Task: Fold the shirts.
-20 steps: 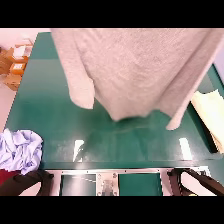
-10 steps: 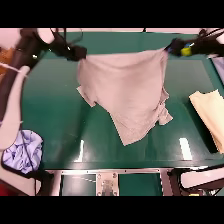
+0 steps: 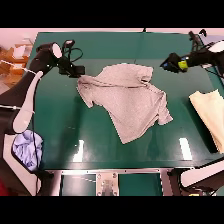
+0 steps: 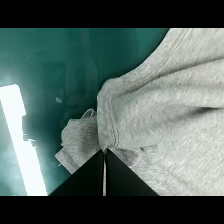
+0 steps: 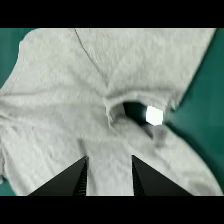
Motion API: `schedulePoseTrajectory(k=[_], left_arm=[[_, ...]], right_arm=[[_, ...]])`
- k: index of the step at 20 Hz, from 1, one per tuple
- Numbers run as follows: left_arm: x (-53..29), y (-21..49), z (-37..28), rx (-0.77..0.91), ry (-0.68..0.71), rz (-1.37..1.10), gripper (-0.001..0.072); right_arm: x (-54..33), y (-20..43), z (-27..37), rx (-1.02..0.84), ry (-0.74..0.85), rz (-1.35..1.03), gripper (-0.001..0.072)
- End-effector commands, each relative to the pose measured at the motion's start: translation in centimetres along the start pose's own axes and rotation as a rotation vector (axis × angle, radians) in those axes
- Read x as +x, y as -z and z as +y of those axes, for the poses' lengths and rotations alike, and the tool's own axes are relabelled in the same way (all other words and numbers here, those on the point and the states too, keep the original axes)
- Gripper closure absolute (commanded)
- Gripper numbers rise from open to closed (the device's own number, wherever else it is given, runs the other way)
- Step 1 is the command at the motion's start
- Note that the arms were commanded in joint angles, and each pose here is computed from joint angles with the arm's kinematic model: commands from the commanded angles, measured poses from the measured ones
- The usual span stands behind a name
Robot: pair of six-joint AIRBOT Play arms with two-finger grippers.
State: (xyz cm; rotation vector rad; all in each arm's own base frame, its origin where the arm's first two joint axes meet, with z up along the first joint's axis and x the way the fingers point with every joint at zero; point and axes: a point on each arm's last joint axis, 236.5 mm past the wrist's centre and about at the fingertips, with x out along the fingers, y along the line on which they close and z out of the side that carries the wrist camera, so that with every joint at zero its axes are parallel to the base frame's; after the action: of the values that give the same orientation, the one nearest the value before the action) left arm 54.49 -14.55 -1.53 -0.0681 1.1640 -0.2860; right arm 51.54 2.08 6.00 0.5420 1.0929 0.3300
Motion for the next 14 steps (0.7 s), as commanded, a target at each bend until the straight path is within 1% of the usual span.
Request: schedulePoseTrajectory(k=[1, 4, 5, 6, 8, 9, 11, 14], left_arm=[[1.2, 0.8, 1.2, 0.025, -0.03, 0.034, 0.0691], [2.0, 1.5, 1.6, 0.055, -0.043, 0.06, 0.0691], [2.2, 1.7, 1.7, 0.065, -0.044, 0.071, 0.0691], [2.3, 2.0, 1.8, 0.079, -0.044, 0.081, 0.0691], [2.5, 2.3, 2.0, 0.089, -0.051, 0.095, 0.0691], [2.5, 2.3, 2.0, 0.096, -0.052, 0.097, 0.0691], [2.5, 2.4, 2.2, 0.103, -0.058, 0.102, 0.0691], [2.4, 3.0, 2.3, 0.107, -0.063, 0.127, 0.0691]], right_arm=[[-3.1, 6.5, -0.4, 0.095, -0.009, 0.149, 0.0427], [-2.2, 17.6, 1.2, 0.185, -0.011, 0.283, 0.0421], [-1.9, 22.4, 2.0, 0.227, -0.008, 0.343, 0.0377], [-1.6, 27.0, 2.7, 0.266, -0.001, 0.404, 0.0274], [-0.6, 34.9, 3.6, 0.318, 0.025, 0.499, 0.0257], [0.0, 37.8, 4.1, 0.344, 0.026, 0.532, 0.0221], [2.0, 41.1, 5.3, 0.374, -0.007, 0.54, 0.0215], [5.2, 40.0, 5.8, 0.36, -0.016, 0.411, 0.0216]])
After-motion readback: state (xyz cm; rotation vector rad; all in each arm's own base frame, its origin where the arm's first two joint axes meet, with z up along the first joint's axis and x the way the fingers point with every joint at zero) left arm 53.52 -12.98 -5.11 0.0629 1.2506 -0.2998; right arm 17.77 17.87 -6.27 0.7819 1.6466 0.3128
